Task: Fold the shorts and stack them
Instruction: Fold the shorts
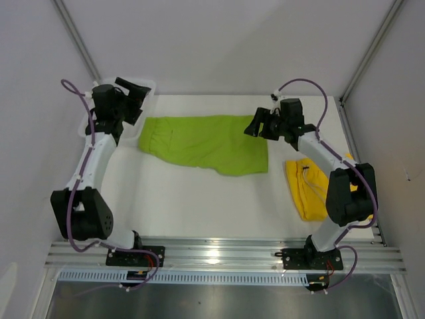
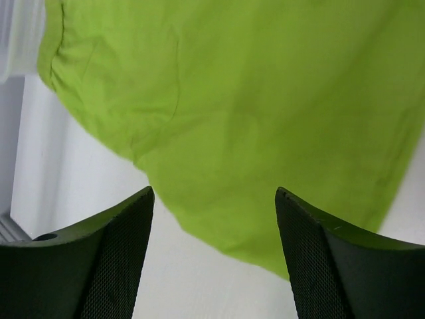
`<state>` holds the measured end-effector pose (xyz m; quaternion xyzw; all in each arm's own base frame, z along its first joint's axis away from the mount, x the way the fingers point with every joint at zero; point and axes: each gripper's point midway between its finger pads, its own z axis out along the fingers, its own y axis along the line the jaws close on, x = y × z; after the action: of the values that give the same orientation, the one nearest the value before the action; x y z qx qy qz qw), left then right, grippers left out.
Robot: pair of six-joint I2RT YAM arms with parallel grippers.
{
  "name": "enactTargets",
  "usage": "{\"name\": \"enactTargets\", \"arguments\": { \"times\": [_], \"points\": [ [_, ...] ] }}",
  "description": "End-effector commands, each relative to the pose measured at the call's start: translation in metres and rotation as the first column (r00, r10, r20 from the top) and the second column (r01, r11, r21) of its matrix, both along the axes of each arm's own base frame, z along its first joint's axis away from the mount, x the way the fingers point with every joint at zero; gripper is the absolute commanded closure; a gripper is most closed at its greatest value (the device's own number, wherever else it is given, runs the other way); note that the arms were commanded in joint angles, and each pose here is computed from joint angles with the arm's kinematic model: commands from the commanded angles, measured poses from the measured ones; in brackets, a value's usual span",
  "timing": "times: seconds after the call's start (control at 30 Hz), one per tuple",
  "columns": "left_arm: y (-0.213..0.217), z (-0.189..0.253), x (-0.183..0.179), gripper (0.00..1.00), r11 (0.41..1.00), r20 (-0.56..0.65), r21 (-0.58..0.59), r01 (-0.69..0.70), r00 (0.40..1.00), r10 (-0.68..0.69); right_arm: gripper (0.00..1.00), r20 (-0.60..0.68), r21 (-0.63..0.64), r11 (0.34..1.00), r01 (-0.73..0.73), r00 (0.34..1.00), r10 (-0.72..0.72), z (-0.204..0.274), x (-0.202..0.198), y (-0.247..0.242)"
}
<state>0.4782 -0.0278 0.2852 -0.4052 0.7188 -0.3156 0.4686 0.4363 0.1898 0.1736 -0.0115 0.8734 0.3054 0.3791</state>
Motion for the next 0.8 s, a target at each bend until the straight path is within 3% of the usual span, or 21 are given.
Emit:
{"name": "enactTargets", "arguments": {
  "times": [0.0, 0.13, 0.23, 0.37, 0.43, 0.57, 0.77],
  "points": [
    [-0.009, -0.020, -0.034, 0.01, 0.993, -0.034, 0.081, 0.085, 0.996, -0.083, 0.25, 0.008, -0.019, 0.999, -0.034, 0.999, 0.034, -0.012, -0.015, 0.026],
    [-0.013, -0.059, -0.058, 0.01, 0.991, -0.103, 0.081, 0.103, 0.990, -0.095, 0.24, 0.004, -0.137, 0.984, -0.116, 0.993, 0.118, -0.031, -0.043, 0.070],
    [-0.016, -0.077, -0.069, 0.01, 0.990, -0.131, 0.086, 0.109, 0.987, -0.097, 0.25, -0.041, -0.098, 0.984, -0.151, 0.988, 0.147, -0.044, -0.050, 0.096],
    [-0.017, -0.084, -0.078, 0.01, 0.988, -0.142, 0.108, 0.112, 0.985, -0.096, 0.27, -0.007, -0.107, 0.982, -0.156, 0.988, 0.156, -0.044, -0.045, 0.130],
    [-0.016, -0.081, -0.083, 0.01, 0.986, -0.137, 0.123, 0.110, 0.986, -0.093, 0.31, -0.047, -0.087, 0.981, -0.174, 0.984, 0.171, -0.062, -0.038, 0.146],
    [-0.017, -0.078, -0.092, 0.01, 0.983, -0.132, 0.147, 0.112, 0.987, -0.092, 0.54, -0.110, 0.007, 0.976, -0.216, 0.970, 0.215, -0.088, -0.023, 0.171],
    [-0.015, -0.083, -0.104, 0.01, 0.979, -0.139, 0.178, 0.104, 0.987, -0.080, 0.59, -0.225, 0.075, 0.970, -0.230, 0.944, 0.241, -0.138, -0.031, 0.179]
  ]
}}
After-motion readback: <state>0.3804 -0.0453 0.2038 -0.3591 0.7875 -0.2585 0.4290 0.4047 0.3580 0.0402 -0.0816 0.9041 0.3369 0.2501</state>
